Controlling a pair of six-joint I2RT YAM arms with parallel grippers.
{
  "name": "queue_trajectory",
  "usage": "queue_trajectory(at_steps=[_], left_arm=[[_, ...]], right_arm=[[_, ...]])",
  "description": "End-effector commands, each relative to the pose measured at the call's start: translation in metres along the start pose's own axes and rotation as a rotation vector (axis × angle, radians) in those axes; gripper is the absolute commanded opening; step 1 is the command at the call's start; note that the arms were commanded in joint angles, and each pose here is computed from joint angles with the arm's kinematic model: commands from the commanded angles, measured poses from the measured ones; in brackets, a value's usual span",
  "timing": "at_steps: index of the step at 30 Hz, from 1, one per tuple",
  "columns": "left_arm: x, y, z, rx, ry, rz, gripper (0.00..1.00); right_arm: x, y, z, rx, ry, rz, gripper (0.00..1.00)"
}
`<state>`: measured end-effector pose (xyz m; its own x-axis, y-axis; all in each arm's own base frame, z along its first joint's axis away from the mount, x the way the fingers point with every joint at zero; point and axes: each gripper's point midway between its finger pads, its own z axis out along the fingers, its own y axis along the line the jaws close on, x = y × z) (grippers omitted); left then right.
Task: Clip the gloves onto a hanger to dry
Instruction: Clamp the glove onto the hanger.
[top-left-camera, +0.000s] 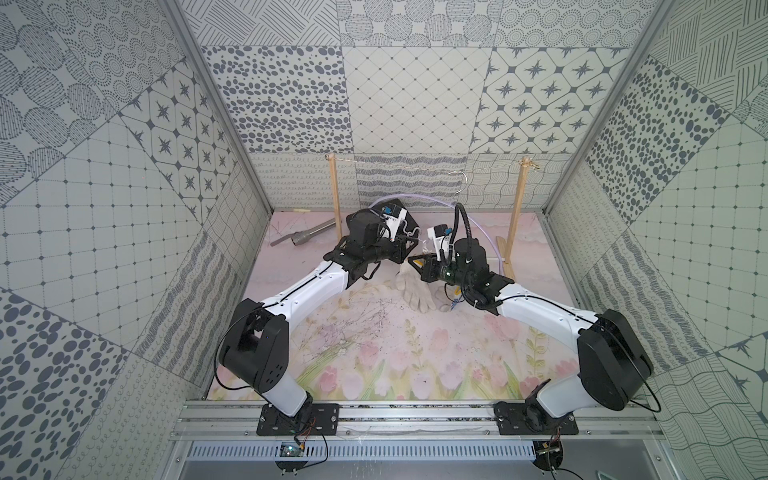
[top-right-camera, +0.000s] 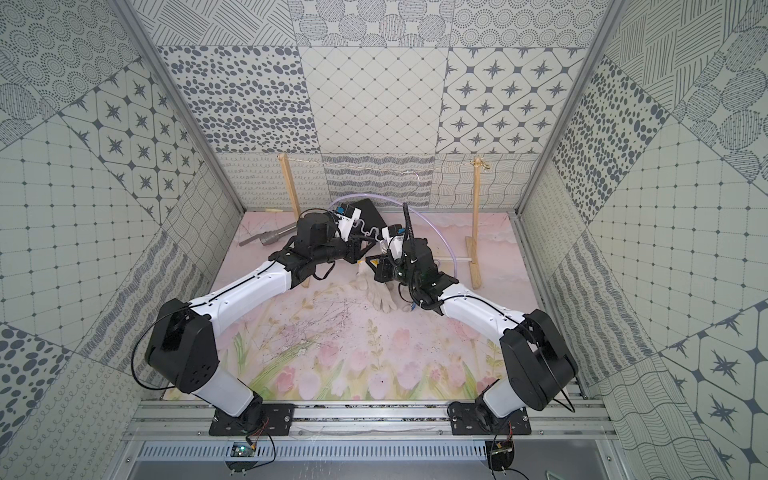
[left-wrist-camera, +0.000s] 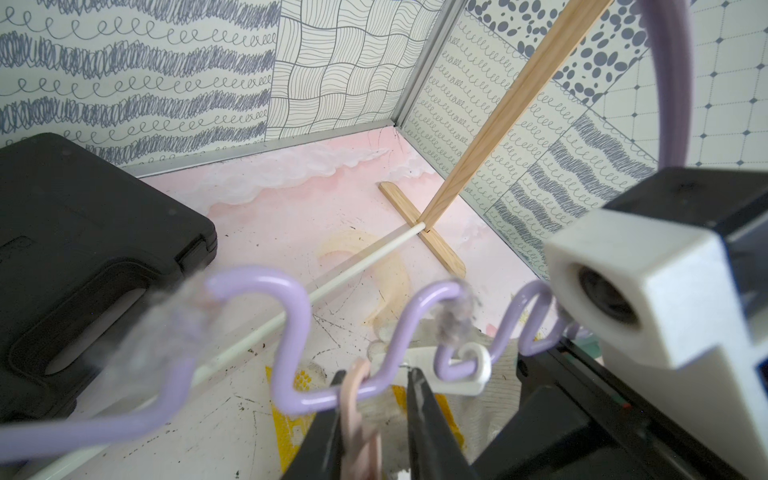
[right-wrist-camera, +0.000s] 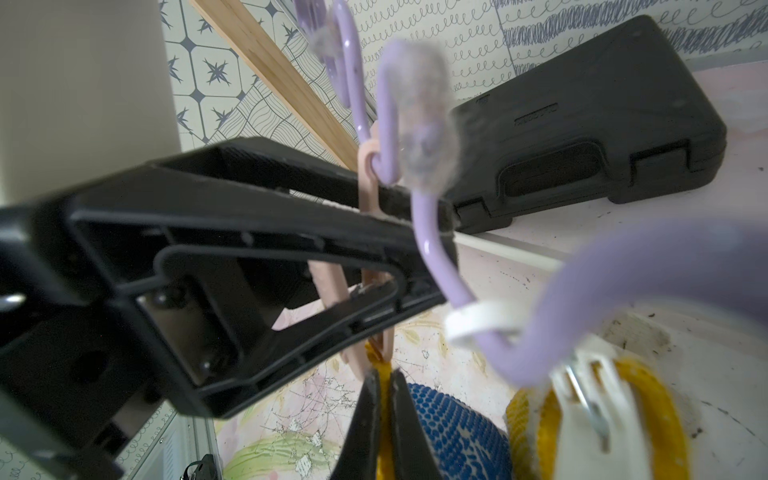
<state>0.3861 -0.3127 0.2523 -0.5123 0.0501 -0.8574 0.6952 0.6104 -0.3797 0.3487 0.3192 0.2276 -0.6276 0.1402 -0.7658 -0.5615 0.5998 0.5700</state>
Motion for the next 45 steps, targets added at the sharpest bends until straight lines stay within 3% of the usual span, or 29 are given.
queue_trajectory(at_steps=[1,13,35,37,38,39,40,45], left_arm=[[-0.014,-0.018,-0.006,0.083,-0.046,0.011,0.00],[-0.010,-0.020,-0.013,0.085,-0.044,0.009,0.00],[-0.007,-0.020,-0.017,0.099,-0.034,-0.016,0.00],[-0.007,-0.021,-0.018,0.103,-0.034,-0.014,0.13],[-0.008,-0.021,-0.019,0.103,-0.035,-0.012,0.23],[-0.007,-0.020,-0.019,0.097,-0.034,-0.012,0.42],[-0.008,-0.020,-0.020,0.091,-0.036,-0.012,0.51],[-0.012,-0.015,-0.024,0.083,-0.054,-0.035,0.65]], right_arm=[[-0.029,0.019,0.004,-0.061,-0.093,-0.017,0.00],[-0.050,0.019,-0.001,-0.043,-0.208,0.021,0.00],[-0.066,0.029,-0.020,-0.045,-0.271,0.003,0.00],[-0.064,0.029,-0.018,-0.052,-0.266,0.008,0.00],[-0.063,0.029,-0.018,-0.053,-0.264,0.009,0.00],[-0.062,0.028,-0.017,-0.051,-0.262,0.010,0.00],[-0.062,0.029,-0.017,-0.054,-0.262,0.012,0.00],[-0.061,0.029,-0.016,-0.056,-0.256,0.013,0.00]])
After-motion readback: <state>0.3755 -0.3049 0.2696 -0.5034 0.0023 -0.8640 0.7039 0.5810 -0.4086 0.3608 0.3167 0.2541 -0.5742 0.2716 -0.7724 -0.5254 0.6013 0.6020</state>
